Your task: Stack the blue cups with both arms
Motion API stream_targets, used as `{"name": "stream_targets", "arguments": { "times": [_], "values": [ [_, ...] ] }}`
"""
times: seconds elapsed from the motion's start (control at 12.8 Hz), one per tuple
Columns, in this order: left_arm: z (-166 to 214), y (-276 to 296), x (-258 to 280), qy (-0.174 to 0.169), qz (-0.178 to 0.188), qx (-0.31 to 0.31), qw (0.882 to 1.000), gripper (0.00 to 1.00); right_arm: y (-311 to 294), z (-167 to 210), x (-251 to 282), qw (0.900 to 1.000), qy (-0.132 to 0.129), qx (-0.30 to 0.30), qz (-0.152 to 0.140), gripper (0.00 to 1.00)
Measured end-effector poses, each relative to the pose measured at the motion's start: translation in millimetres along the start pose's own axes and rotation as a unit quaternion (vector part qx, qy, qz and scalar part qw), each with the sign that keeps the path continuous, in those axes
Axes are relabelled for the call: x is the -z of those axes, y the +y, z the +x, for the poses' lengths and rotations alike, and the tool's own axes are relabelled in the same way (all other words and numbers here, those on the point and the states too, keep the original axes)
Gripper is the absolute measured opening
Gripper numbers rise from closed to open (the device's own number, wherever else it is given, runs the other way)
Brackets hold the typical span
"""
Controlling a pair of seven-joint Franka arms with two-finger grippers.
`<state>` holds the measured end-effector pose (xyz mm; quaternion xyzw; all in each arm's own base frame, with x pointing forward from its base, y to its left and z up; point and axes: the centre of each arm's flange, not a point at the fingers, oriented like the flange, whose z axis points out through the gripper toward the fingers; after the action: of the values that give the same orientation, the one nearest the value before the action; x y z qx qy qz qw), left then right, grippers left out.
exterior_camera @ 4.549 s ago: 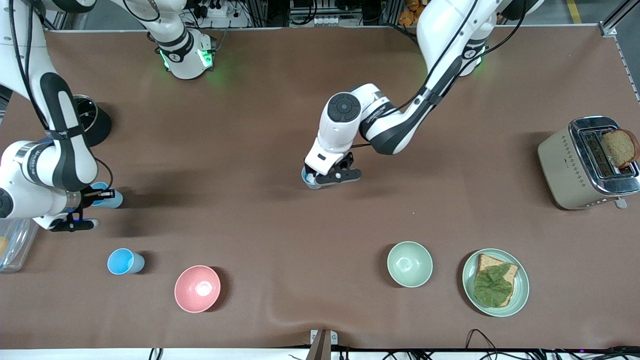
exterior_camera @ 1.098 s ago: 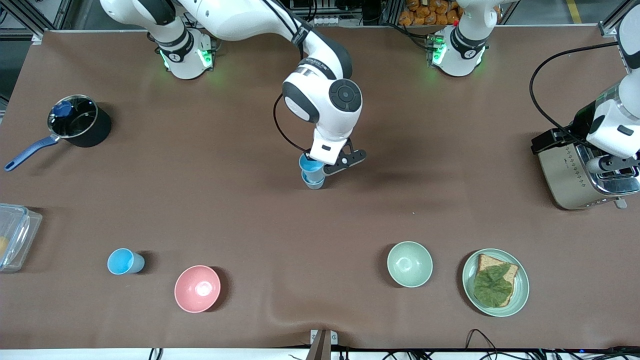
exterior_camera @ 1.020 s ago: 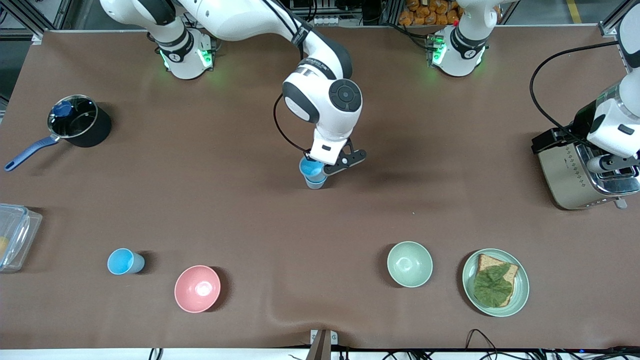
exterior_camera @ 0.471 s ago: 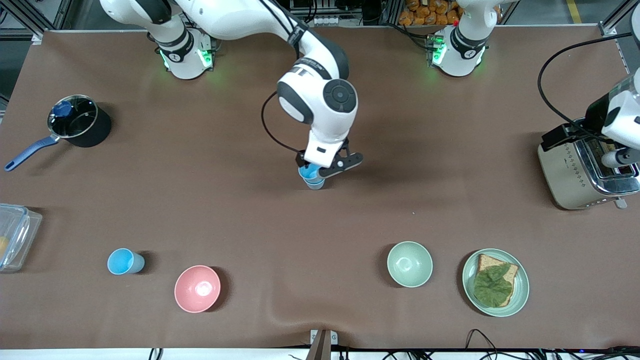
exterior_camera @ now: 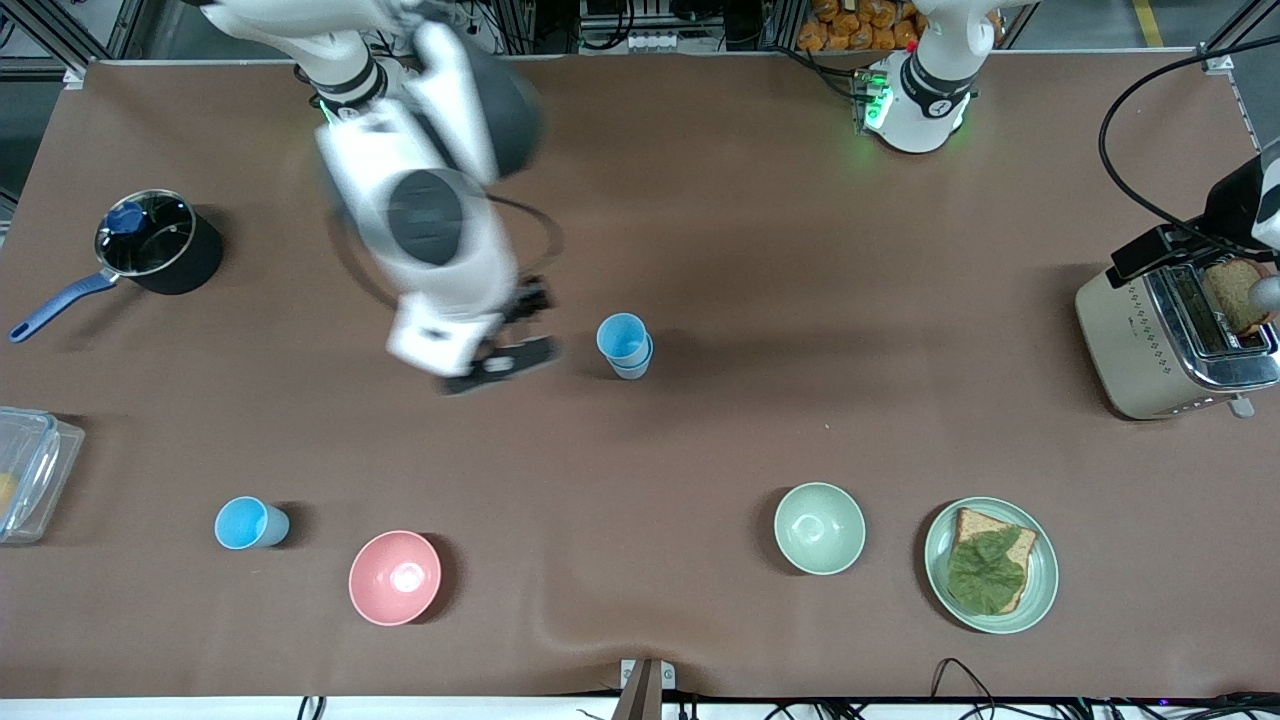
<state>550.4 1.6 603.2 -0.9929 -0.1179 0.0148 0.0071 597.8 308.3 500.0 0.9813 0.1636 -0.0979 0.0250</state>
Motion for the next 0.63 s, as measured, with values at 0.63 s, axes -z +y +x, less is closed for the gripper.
{"name": "stream_targets", "arguments": {
  "times": [0.63],
  "values": [
    [-8.1, 6.9, 11.8, -0.010, 0.003, -0.008, 1.000, 1.00, 254.5, -119.5, 70.1, 0.994, 0.033, -0.098, 0.027, 1.00]
  ]
}}
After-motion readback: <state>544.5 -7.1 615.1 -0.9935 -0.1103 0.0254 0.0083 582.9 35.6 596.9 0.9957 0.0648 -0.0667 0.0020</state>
